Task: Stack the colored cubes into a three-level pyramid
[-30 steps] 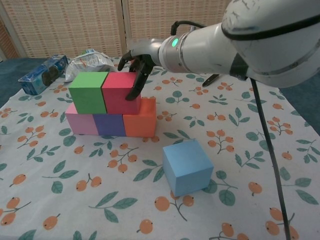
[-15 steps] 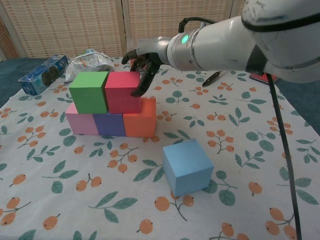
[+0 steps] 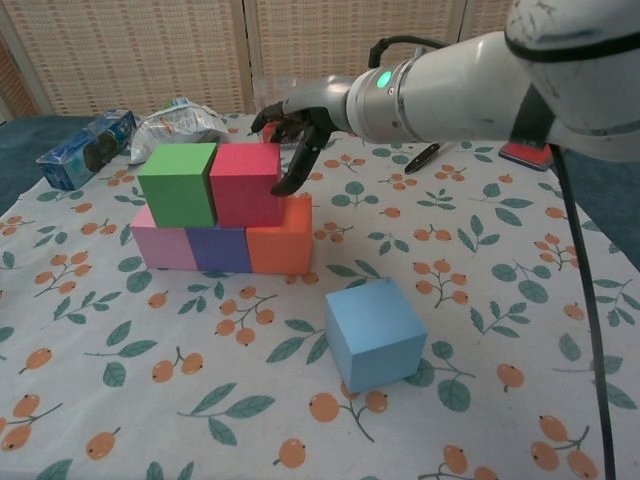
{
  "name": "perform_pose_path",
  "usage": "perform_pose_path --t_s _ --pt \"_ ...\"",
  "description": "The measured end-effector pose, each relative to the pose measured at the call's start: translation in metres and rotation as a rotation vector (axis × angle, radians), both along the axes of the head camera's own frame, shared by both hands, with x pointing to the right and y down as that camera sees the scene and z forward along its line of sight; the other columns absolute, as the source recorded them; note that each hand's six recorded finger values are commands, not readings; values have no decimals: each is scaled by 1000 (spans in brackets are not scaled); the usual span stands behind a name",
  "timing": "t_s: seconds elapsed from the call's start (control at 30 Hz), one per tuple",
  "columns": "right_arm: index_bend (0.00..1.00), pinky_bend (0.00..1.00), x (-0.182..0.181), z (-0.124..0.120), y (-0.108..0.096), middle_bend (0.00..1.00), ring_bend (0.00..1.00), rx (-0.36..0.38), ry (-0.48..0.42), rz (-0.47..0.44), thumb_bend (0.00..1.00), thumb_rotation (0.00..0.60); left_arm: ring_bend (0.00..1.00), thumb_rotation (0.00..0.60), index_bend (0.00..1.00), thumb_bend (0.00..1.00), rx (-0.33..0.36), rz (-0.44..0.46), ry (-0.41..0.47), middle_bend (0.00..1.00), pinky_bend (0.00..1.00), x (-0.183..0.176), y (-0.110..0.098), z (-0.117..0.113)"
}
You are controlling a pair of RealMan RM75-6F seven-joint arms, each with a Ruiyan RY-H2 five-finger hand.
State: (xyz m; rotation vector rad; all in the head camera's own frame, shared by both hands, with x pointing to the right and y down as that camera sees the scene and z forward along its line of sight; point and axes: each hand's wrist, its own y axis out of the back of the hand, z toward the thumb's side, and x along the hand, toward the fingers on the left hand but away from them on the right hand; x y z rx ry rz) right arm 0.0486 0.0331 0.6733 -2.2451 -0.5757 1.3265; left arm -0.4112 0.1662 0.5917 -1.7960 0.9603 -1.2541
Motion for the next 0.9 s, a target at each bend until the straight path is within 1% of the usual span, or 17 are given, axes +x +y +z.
perform_pose_path --t_s 0.17,0.43,0.7,0.9 --pt "0 0 -3 3 2 156 0 -8 -11 -2 217 600 53 600 88 248 3 1 0 117 155 0 0 -1" --pt "0 0 -5 3 3 219 0 -4 -23 -4 217 600 53 600 87 248 -1 -2 -1 116 155 -1 1 0" --pt "0 0 -5 -1 4 251 7 -11 -36 4 217 600 53 600 82 249 -1 0 2 116 155 0 1 0" --pt "21 0 -5 -2 3 268 22 -4 -38 13 218 600 52 600 79 248 -1 0 1 116 156 -1 1 0"
